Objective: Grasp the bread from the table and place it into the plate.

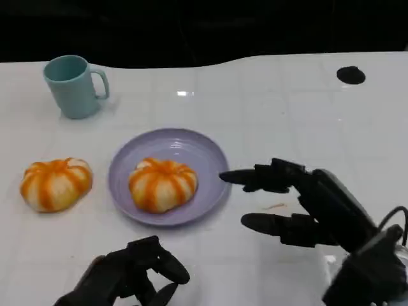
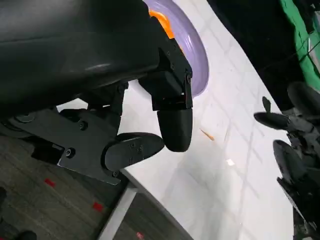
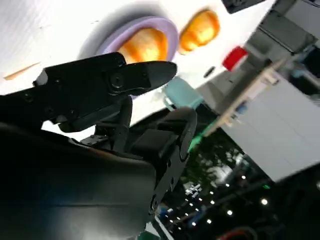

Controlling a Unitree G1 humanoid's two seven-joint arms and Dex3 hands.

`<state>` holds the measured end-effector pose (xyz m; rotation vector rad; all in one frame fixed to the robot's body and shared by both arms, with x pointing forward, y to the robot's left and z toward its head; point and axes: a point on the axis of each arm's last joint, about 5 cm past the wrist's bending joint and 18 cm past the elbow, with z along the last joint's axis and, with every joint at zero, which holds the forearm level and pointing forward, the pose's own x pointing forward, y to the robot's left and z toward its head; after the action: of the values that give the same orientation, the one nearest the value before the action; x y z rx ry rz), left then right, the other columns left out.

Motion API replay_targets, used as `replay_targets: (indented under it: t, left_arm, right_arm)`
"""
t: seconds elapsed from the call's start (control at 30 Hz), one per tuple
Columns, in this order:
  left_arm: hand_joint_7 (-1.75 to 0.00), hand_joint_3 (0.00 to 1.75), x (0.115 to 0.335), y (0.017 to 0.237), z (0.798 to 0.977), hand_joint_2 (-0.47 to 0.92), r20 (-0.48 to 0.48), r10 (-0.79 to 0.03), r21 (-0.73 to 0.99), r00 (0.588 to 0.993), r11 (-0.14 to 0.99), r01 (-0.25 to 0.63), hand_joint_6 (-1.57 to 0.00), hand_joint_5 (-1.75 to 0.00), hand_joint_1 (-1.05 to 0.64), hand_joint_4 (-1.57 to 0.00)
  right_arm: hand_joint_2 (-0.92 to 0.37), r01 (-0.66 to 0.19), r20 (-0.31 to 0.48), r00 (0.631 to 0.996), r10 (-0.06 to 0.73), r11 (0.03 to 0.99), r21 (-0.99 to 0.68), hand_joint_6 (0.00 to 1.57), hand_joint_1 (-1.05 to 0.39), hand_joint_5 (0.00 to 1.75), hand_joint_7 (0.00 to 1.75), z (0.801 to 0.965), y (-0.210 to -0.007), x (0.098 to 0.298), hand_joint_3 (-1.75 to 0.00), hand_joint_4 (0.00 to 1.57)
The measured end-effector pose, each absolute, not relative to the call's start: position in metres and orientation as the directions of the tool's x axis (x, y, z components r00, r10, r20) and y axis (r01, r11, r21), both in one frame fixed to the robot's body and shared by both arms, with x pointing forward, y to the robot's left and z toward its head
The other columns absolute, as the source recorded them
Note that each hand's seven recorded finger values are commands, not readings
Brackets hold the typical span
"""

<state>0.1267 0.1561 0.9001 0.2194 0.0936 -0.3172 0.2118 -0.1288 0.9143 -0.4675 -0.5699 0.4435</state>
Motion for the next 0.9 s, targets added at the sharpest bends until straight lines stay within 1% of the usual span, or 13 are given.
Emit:
replay_targets:
  t: [0.03, 0.1, 0.13, 0.2, 0.23, 0.3, 0.43, 0.57, 0.67, 0.8, 0.9]
  left_arm:
    - [-1.26, 0.67, 0.127, 0.156, 0.900, 0.80, -0.125, -0.299, 0.200, 0.946, 0.926, 0.319, -0.62, -1.75, -0.25, -0.62]
    - [-1.26, 0.66, 0.127, 0.156, 0.900, 0.81, -0.125, -0.300, 0.202, 0.946, 0.926, 0.320, -0.62, -1.75, -0.26, -0.62]
    - [-1.25, 0.65, 0.127, 0.156, 0.900, 0.81, -0.125, -0.300, 0.203, 0.946, 0.925, 0.320, -0.62, -1.75, -0.26, -0.62]
    - [-1.25, 0.65, 0.127, 0.156, 0.901, 0.82, -0.123, -0.301, 0.204, 0.946, 0.925, 0.321, -0.62, -1.75, -0.26, -0.62]
    - [-1.25, 0.65, 0.127, 0.156, 0.901, 0.82, -0.122, -0.302, 0.204, 0.946, 0.925, 0.321, -0.63, -1.75, -0.26, -0.62]
    - [-1.24, 0.64, 0.127, 0.156, 0.901, 0.82, -0.122, -0.301, 0.204, 0.946, 0.925, 0.321, -0.63, -1.75, -0.27, -0.62]
    - [-1.23, 0.62, 0.128, 0.156, 0.902, 0.83, -0.120, -0.301, 0.205, 0.946, 0.925, 0.320, -0.63, -1.75, -0.27, -0.62]
    - [-1.23, 0.60, 0.128, 0.156, 0.903, 0.83, -0.122, -0.299, 0.204, 0.946, 0.926, 0.319, -0.63, -1.75, -0.27, -0.62]
    - [-1.23, 0.60, 0.128, 0.157, 0.903, 0.84, -0.125, -0.296, 0.208, 0.947, 0.926, 0.316, -0.63, -1.75, -0.26, -0.63]
    - [-1.23, 0.59, 0.129, 0.158, 0.904, 0.84, -0.124, -0.294, 0.209, 0.948, 0.926, 0.315, -0.63, -1.75, -0.24, -0.61]
    - [-1.22, 0.58, 0.130, 0.159, 0.904, 0.84, -0.119, -0.292, 0.210, 0.949, 0.927, 0.312, -0.64, -1.75, -0.24, -0.62]
  right_arm:
    - [-0.57, -0.259, 0.409, 0.758, 0.508, 0.810, -0.526, 0.70, -0.16, 1.36, 0.91, 0.913, -0.132, 0.210, -0.83, 0.65]
    - [-0.48, -0.246, 0.413, 0.771, 0.485, 0.825, -0.509, 0.74, -0.11, 1.40, 0.99, 0.909, -0.138, 0.205, -1.02, 0.69]
    - [-0.45, -0.240, 0.416, 0.777, 0.472, 0.833, -0.499, 0.76, -0.09, 1.44, 1.03, 0.907, -0.142, 0.203, -1.10, 0.70]
    - [-0.39, -0.225, 0.419, 0.788, 0.450, 0.845, -0.485, 0.79, -0.07, 1.57, 1.13, 0.905, -0.149, 0.199, -1.26, 0.74]
    - [-0.37, -0.214, 0.415, 0.797, 0.439, 0.848, -0.485, 0.81, -0.06, 1.61, 1.16, 0.904, -0.154, 0.197, -1.30, 0.75]
    - [-0.35, -0.200, 0.402, 0.810, 0.428, 0.844, -0.497, 0.82, -0.04, 1.68, 1.21, 0.904, -0.162, 0.192, -1.33, 0.77]
    - [-0.34, -0.180, 0.376, 0.830, 0.411, 0.836, -0.518, 0.82, 0.01, 1.74, 1.26, 0.903, -0.174, 0.181, -1.36, 0.80]
    - [-0.31, -0.163, 0.352, 0.851, 0.389, 0.834, -0.527, 0.82, 0.05, 1.75, 1.32, 0.903, -0.183, 0.172, -1.44, 0.86]
    - [-0.30, -0.150, 0.332, 0.868, 0.371, 0.831, -0.536, 0.82, 0.04, 1.75, 1.36, 0.904, -0.190, 0.164, -1.46, 0.91]
    - [-0.27, -0.143, 0.308, 0.884, 0.353, 0.829, -0.540, 0.81, 0.02, 1.75, 1.38, 0.902, -0.192, 0.155, -1.48, 0.91]
    - [-0.25, -0.115, 0.300, 0.897, 0.324, 0.827, -0.550, 0.81, 0.02, 1.75, 1.39, 0.899, -0.190, 0.152, -1.50, 0.93]
